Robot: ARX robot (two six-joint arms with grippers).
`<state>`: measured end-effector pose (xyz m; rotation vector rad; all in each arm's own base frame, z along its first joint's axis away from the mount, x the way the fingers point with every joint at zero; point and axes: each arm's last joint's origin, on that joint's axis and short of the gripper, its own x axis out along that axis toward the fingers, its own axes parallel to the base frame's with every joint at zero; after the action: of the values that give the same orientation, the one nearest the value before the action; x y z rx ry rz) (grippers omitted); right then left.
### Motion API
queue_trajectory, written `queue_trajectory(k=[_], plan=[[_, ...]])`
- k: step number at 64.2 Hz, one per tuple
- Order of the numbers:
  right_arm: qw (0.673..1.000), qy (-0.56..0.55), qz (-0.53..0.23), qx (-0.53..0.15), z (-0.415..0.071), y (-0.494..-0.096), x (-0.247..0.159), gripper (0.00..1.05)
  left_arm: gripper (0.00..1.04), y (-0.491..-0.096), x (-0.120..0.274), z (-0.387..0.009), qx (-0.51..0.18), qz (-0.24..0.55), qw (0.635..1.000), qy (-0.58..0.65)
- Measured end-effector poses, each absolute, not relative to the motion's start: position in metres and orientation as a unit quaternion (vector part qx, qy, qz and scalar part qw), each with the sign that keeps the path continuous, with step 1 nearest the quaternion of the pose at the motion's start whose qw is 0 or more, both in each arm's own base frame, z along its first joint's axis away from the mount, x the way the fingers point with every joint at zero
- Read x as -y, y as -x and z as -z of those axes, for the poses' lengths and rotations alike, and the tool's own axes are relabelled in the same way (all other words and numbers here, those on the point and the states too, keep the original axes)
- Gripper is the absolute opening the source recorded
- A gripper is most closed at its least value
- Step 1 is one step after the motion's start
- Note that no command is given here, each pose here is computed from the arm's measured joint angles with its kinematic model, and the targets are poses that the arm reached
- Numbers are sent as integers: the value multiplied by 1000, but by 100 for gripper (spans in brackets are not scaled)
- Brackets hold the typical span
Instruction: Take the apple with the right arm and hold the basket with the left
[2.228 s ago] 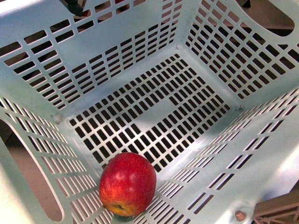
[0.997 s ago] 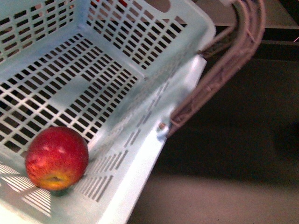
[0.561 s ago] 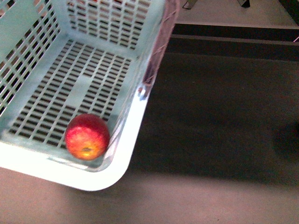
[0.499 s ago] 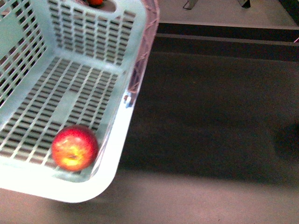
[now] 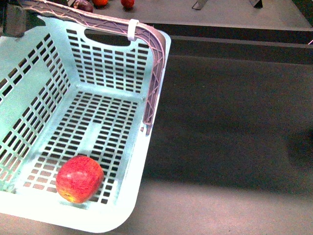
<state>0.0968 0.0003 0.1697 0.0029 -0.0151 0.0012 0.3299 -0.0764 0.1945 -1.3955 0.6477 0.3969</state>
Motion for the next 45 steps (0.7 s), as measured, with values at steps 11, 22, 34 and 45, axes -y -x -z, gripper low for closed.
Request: queue_trajectory(k=[11, 22, 34, 45], plan=[[1000, -1, 0, 8, -170, -97, 0, 96, 7, -322, 69, -169, -334, -209, 679, 620], [1000, -1, -1, 8, -170, -97, 0, 96, 7, -313, 58, -160, -342, -221, 669, 622], [1000, -1, -1, 8, -170, -97, 0, 96, 7, -299, 53, -154, -331, -218, 667, 631], [1000, -1, -1, 8, -170, -97, 0, 96, 7, -289, 51, -150, -320, -218, 663, 641]])
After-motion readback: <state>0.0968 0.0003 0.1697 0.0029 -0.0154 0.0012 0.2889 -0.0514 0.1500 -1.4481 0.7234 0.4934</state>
